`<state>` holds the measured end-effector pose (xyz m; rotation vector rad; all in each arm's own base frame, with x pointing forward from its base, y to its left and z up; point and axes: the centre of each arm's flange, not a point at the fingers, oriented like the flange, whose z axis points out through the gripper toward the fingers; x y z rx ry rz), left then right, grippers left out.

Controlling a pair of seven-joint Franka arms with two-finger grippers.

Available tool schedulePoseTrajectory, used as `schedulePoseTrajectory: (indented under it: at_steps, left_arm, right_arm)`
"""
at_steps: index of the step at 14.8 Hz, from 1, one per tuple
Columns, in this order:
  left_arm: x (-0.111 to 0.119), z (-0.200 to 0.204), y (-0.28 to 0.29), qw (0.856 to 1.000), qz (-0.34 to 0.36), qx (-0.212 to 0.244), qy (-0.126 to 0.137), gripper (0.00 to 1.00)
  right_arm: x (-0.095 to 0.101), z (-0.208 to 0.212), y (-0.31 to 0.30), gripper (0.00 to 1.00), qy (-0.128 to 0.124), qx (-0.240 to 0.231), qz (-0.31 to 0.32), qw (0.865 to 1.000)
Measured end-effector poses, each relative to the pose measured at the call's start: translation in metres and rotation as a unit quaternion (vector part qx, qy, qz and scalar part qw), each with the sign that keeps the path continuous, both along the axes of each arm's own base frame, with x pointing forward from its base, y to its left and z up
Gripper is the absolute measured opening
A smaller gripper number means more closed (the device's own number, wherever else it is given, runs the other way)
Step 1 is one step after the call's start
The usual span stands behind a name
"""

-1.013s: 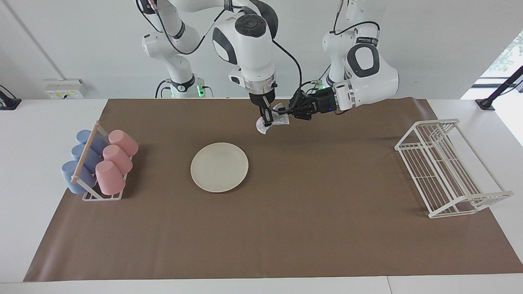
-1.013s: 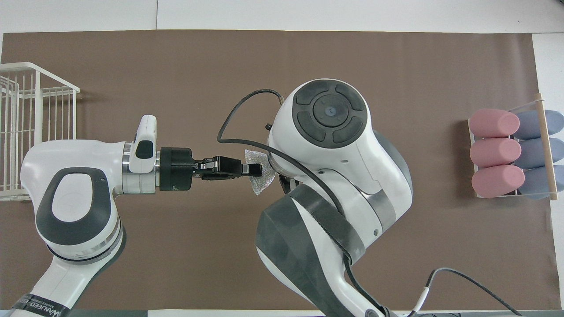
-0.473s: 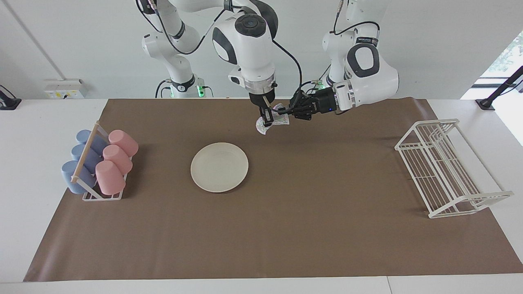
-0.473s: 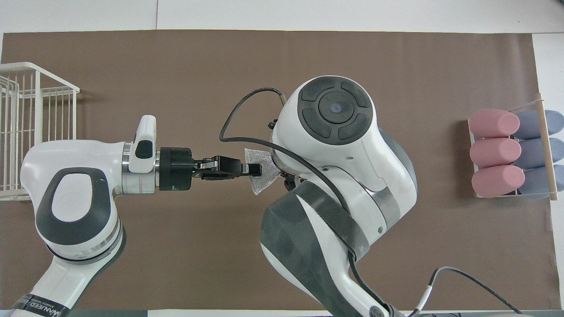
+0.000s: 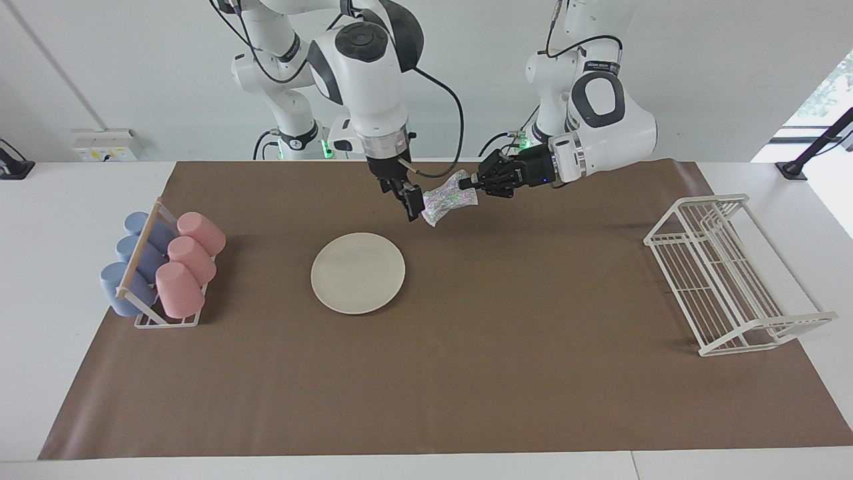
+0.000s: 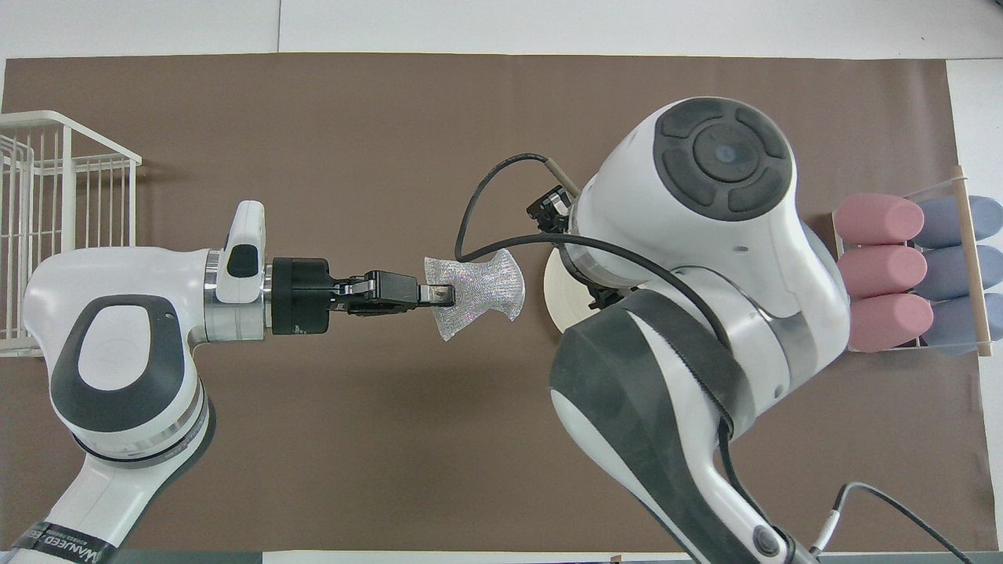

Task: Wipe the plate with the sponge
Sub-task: 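Lower the plate onto the table center and open the right gripper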

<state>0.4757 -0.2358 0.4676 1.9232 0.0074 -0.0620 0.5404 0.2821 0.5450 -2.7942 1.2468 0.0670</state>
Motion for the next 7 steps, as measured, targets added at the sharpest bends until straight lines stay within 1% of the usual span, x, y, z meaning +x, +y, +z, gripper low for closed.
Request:
schedulePoseTrajectory:
  at_steps: [1,3,5,7]
  left_arm:
    - [0.002,0.000,0.004,1.000,0.004,0.000,0.000,0.04]
    - [0.007,-0.001,0.017,1.000,0.016,0.003,0.000,0.04]
    - [0.012,-0.003,0.033,0.999,0.022,0.023,0.002,0.04]
    - [0.014,-0.005,0.046,0.998,0.020,0.054,0.005,0.04]
  right_arm:
    - [-0.001,0.003,-0.016,1.00,-0.007,-0.004,0.046,0.999]
    - [-0.006,0.011,-0.044,1.00,-0.016,-0.013,0.134,0.991]
    - [-0.012,0.019,-0.070,1.00,-0.008,-0.023,0.196,0.980]
    - [-0.015,0.020,-0.096,1.00,0.010,-0.027,0.246,0.969]
